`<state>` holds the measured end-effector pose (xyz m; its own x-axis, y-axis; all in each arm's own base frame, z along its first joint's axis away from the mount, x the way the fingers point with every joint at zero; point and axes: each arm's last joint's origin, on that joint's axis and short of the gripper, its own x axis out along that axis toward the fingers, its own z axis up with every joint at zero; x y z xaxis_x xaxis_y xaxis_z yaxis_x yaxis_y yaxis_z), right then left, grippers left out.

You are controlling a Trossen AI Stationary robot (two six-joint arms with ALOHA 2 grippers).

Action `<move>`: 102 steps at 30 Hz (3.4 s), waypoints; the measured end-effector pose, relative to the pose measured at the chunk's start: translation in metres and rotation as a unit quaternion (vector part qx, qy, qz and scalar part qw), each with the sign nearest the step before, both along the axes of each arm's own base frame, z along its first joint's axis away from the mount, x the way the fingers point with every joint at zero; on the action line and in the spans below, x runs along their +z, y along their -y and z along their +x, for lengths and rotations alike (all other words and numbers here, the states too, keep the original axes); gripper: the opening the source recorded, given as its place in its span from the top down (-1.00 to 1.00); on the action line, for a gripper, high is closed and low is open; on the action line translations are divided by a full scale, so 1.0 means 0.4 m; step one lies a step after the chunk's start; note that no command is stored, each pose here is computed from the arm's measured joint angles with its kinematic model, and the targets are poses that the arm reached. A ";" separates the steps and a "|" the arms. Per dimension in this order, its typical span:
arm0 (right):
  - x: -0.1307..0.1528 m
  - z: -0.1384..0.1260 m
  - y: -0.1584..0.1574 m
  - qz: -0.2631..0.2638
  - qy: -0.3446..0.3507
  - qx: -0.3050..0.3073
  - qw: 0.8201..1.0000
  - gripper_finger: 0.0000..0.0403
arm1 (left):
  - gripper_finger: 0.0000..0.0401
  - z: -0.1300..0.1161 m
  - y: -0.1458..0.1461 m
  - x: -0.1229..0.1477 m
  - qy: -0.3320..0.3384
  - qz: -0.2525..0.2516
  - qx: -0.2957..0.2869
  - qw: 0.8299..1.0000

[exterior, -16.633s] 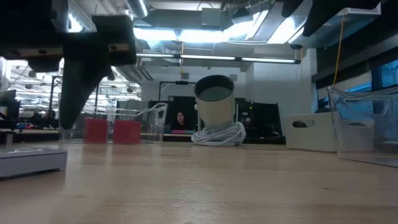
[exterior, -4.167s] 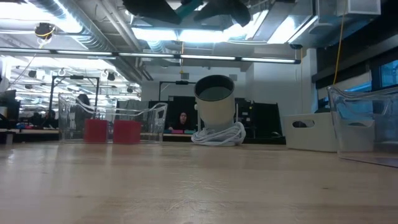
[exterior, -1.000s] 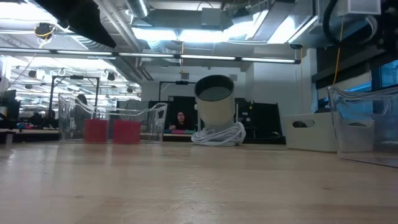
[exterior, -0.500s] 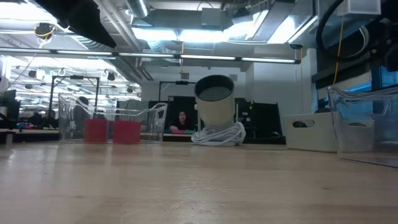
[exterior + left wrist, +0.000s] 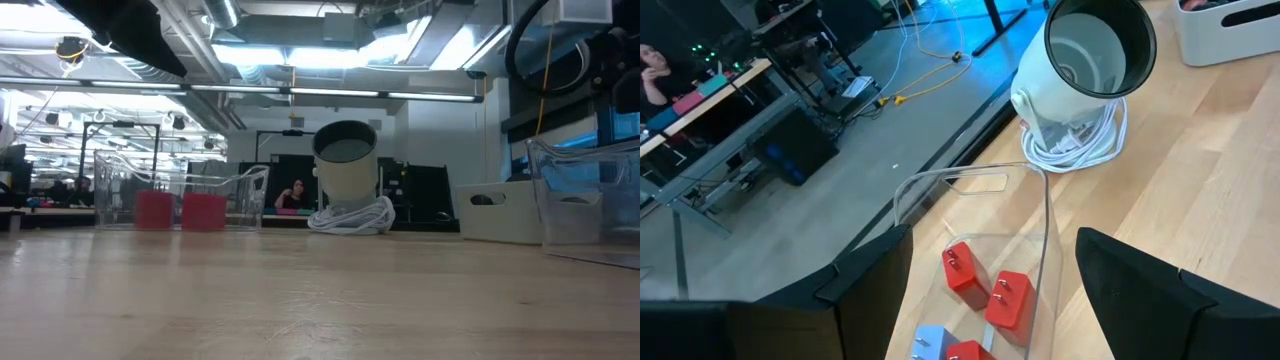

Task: Pick & Place Office items
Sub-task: Put the green digital clock into the right transparent bin, then return to Home Position

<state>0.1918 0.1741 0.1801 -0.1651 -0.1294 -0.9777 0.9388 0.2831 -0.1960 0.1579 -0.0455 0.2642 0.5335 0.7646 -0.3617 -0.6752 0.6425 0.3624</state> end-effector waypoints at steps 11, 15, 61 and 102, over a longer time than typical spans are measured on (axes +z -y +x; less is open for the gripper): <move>0.000 0.000 0.000 0.001 0.000 0.005 1.000 0.59 | -0.39 0.000 0.000 0.000 0.000 0.000 0.000 1.000; 0.000 0.000 0.000 0.003 -0.001 0.015 1.000 0.54 | -0.39 0.000 0.000 0.000 0.000 0.000 0.000 1.000; 0.338 -0.007 0.125 -0.191 0.285 0.270 0.900 -0.02 | -0.24 -0.240 -0.105 0.214 0.141 -0.116 -0.122 0.976; 0.103 0.098 0.245 -0.298 0.375 0.243 0.843 -0.02 | 0.52 -0.163 -0.054 -0.181 0.343 -0.192 -0.266 0.880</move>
<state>0.2310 0.0762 0.2214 0.6860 -0.5089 -0.5201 0.6628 0.7320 0.1580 0.0928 -0.0240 0.1918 0.9725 0.2327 0.0072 -0.2177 0.9200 -0.3259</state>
